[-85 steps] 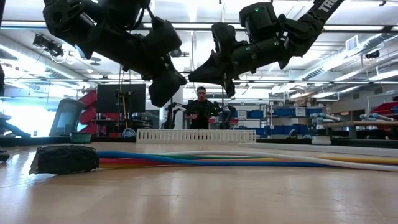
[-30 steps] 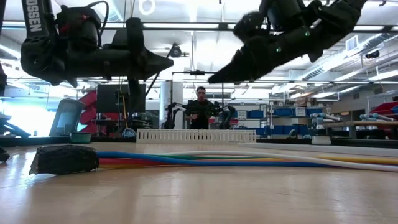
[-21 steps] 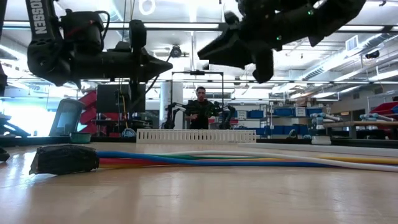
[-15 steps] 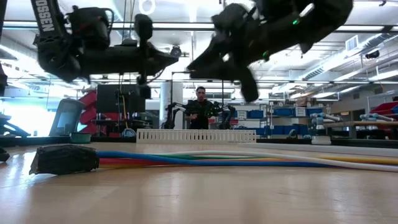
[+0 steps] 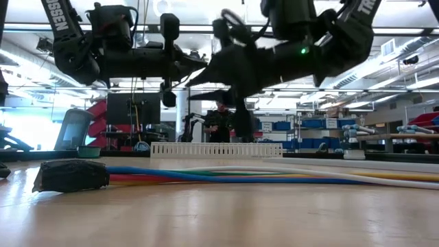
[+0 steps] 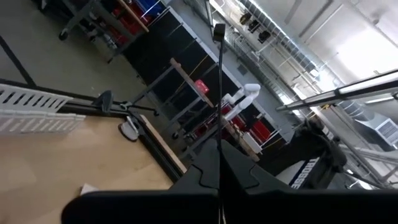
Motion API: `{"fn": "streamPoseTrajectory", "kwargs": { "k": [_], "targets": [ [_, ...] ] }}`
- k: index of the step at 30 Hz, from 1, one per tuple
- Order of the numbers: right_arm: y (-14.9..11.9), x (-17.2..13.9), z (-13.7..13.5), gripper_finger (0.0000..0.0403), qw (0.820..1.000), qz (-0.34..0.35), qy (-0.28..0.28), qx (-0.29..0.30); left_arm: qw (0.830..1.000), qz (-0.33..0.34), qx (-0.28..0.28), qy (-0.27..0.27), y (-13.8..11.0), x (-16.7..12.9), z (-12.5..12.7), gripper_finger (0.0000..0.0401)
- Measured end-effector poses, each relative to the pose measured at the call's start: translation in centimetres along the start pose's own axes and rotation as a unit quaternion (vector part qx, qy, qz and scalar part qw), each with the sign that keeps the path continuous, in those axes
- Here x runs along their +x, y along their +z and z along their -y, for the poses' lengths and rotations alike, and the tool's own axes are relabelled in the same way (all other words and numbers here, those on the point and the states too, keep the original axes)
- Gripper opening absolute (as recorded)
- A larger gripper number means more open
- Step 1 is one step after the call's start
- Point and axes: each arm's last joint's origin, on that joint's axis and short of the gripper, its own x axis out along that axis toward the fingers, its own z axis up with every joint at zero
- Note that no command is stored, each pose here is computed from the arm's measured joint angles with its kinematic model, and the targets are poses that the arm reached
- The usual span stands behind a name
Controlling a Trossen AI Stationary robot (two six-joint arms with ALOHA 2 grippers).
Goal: Ziptie cables
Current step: Wrap the zip tie around the cable wires
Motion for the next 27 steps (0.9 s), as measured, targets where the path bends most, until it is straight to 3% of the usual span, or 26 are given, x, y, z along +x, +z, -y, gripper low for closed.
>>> {"fn": "streamPoseTrajectory", "kwargs": {
  "k": [5,13,19,27],
  "targets": [
    [0.7,0.8,-0.4,0.0082,0.998,-0.048,-0.019,-0.037,1.000,-0.006,0.000,0.006,-0.2,0.0,-0.1,0.0000],
    [1.1,0.9,0.1,0.0082,0.998,-0.040,-0.036,-0.029,1.000,-0.013,0.002,0.014,-0.3,0.0,-0.3,0.0001],
    [1.0,0.8,0.2,0.0077,0.994,-0.103,-0.031,-0.024,1.000,-0.012,0.005,0.013,-0.3,0.0,-0.3,0.0001],
    [1.3,0.7,0.2,0.0077,0.996,-0.085,-0.035,-0.003,1.000,-0.011,0.005,0.013,-0.3,0.0,-0.3,0.0001]
  ]
}}
